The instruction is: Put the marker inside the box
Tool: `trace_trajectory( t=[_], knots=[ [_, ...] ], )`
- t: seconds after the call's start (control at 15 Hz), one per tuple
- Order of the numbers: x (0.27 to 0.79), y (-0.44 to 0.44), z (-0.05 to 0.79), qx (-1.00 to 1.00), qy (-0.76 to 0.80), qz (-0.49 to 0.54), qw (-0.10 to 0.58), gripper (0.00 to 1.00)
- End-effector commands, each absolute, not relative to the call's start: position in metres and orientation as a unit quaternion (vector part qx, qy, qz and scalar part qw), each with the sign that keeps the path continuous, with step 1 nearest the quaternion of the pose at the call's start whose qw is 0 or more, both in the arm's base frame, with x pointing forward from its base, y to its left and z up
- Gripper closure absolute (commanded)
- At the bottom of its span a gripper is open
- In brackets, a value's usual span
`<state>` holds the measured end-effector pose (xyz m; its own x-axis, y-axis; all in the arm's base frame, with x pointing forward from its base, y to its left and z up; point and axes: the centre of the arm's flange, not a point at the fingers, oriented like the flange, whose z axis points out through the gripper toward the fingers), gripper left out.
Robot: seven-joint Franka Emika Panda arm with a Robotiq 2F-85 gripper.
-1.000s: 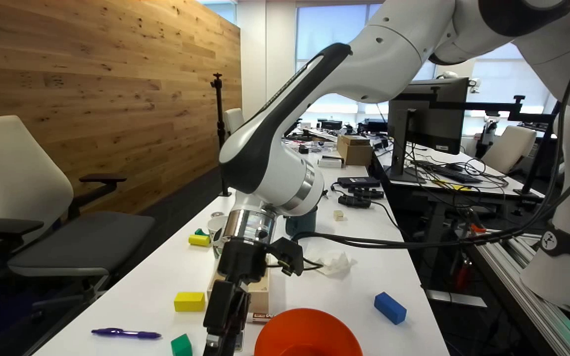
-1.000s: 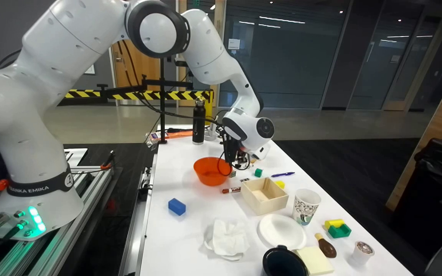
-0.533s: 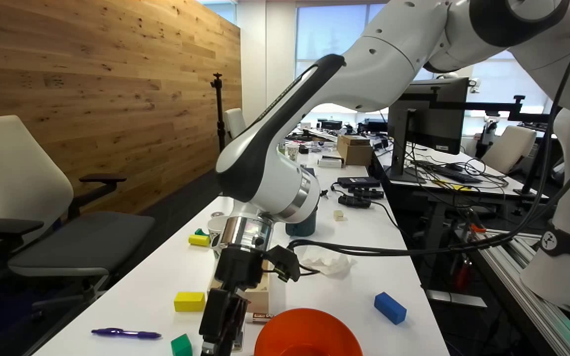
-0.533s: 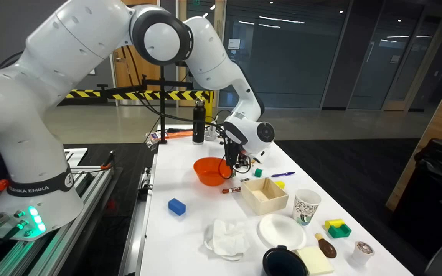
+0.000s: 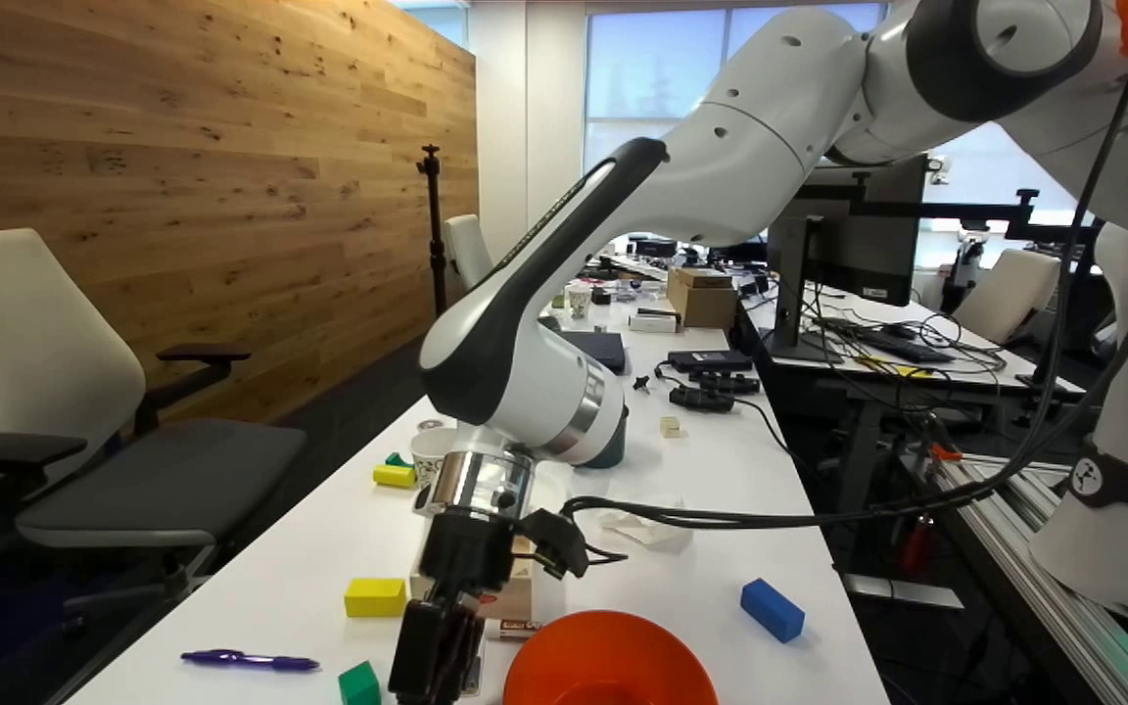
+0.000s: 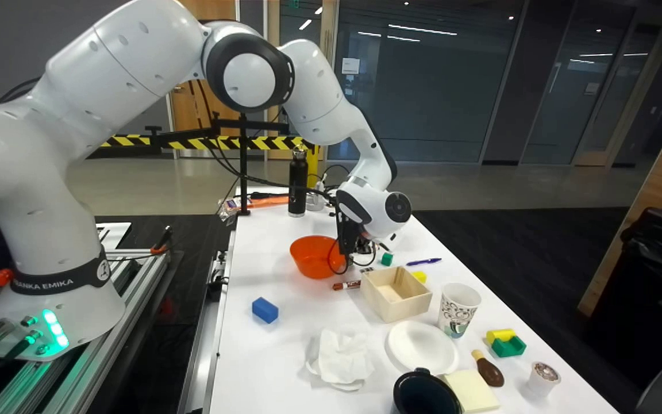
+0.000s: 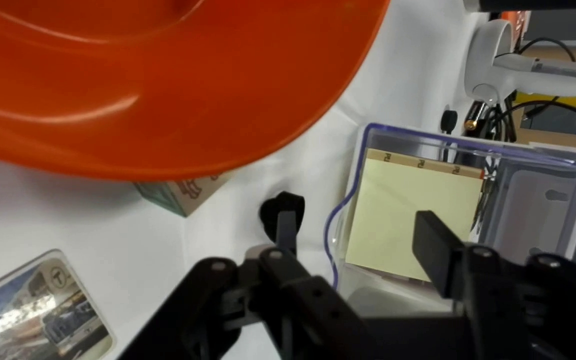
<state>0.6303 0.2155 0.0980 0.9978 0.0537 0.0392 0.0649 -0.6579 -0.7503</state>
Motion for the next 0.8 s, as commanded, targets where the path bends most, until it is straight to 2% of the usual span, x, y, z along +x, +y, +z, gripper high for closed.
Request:
trace_trajectory(
  t=[0.0, 0.07, 0.33, 0.4, 0.73],
  knots=[
    [0.639, 0.221, 0.088, -0.905, -0.029, -0.013, 0.423, 0.53],
    [0.639, 0.222, 0.086, -0.904, -0.028, -0.013, 0.426, 0.64],
    [0.639, 0.225, 0.089, -0.902, -0.031, -0.015, 0.430, 0.88],
    [0.639, 0.225, 0.089, -0.900, -0.033, -0.015, 0.434, 0.99],
    [0.639, 0.242, 0.118, -0.897, -0.044, -0.016, 0.440, 0.97]
  ],
)
